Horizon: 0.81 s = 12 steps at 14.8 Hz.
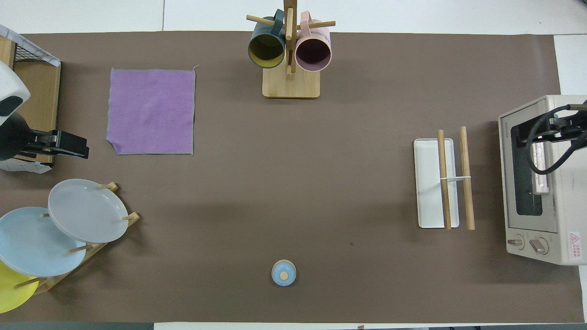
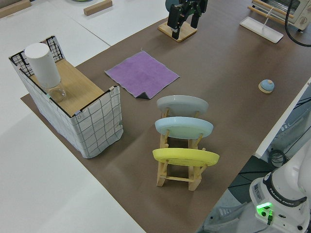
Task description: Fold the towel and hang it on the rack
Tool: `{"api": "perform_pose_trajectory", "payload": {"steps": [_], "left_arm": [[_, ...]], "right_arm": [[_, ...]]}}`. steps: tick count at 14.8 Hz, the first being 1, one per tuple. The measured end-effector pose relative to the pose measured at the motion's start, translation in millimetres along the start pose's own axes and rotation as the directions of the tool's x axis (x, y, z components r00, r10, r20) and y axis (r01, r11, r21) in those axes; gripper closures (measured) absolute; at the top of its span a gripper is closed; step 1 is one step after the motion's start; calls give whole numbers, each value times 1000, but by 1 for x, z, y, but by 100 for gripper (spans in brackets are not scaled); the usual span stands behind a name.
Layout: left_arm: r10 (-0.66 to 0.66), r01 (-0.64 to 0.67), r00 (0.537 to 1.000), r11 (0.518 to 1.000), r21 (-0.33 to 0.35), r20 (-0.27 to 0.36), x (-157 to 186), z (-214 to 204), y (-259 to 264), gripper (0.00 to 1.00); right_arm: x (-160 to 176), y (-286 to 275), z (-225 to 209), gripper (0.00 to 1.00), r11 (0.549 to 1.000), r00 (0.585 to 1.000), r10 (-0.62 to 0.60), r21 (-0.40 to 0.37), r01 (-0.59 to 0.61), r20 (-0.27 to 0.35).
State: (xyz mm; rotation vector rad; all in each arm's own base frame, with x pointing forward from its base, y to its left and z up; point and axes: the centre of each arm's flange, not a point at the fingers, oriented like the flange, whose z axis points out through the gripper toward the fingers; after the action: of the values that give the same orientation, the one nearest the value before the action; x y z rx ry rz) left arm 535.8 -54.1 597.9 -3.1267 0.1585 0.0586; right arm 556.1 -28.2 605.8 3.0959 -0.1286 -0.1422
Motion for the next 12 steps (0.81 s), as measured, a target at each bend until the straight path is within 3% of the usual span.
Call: {"api": "perform_pose_trajectory", "payload": {"steps": [12], "left_arm": [[-28, 28, 1000, 1000, -1, -7, 3, 12, -9, 0]], "right_arm": [[0, 0, 0, 0, 1000, 1000, 0, 0, 0, 2]]}}
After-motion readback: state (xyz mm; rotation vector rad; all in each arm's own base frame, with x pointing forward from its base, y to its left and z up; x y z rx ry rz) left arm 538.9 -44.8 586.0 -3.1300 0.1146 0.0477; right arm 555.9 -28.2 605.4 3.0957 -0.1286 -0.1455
